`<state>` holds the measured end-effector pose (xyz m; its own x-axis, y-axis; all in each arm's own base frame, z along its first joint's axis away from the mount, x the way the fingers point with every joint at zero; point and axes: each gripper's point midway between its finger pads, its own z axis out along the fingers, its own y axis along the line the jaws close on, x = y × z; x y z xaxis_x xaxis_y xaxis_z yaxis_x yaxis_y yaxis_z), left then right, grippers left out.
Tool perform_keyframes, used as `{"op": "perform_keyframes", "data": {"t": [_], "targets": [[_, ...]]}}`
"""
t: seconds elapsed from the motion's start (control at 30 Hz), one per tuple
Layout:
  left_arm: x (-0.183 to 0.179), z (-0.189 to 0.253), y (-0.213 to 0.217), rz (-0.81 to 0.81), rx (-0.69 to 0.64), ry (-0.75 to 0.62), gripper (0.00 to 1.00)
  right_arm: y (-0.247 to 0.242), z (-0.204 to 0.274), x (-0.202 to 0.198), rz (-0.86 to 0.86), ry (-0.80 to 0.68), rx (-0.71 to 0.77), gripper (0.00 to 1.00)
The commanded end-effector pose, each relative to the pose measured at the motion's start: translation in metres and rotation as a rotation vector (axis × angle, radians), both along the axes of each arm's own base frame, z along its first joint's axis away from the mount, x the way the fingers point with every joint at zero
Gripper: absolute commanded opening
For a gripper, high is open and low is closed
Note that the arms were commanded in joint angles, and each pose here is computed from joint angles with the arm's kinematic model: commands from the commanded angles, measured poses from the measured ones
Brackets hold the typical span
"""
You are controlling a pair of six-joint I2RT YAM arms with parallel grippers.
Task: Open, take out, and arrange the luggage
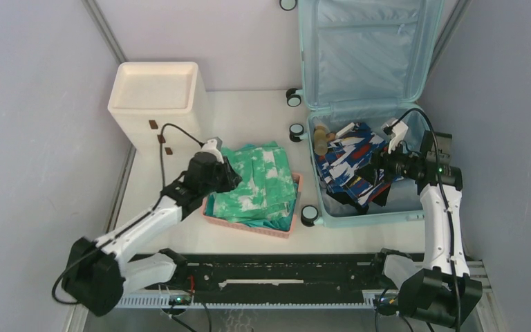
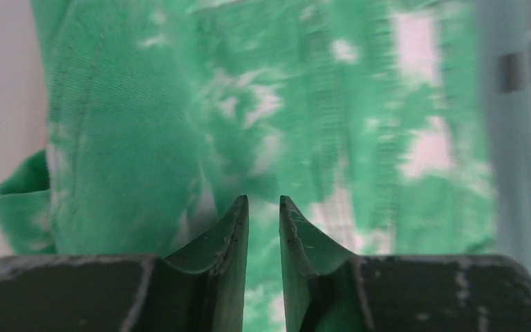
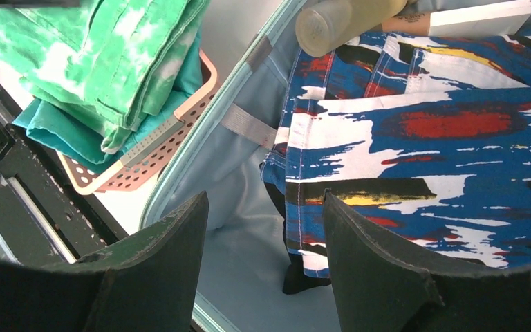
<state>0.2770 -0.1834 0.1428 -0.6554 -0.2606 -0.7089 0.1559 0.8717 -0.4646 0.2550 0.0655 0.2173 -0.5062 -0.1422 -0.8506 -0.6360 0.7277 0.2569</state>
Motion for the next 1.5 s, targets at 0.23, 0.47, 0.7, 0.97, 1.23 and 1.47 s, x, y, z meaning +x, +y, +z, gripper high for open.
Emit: {"op": "perform_keyframes", "data": {"t": [0.23,0.47,0.7,0.97,1.23,1.47], "targets": [[0.008,-0.065,0.011,0.106,0.104,0.1,0.33,0.0,0.0,0.01,0.018,-0.049,-0.058,0.69],[0.001,0.05,0.027,0.104,-0.013,-0.275,0.58,0.004,0.011,0.006,0.055,-0.129,-0.084,0.7],[-0.03,0.122,0.056,0.165,-0.157,-0.528,1.0,0.016,0.039,-0.004,0.15,-0.315,-0.112,0.99],[-0.065,0.147,0.04,0.027,-0.365,-0.644,1.0,0.033,0.011,-0.013,0.276,-0.251,-0.157,0.97],[-0.064,0.134,0.028,-0.006,-0.409,-0.576,1.0,0.022,-0.08,0.015,0.156,-0.05,-0.464,0.88],[-0.058,0.125,0.017,-0.024,-0.459,-0.559,0.99,0.018,-0.105,0.037,0.097,-0.015,-0.606,0.89]]}}
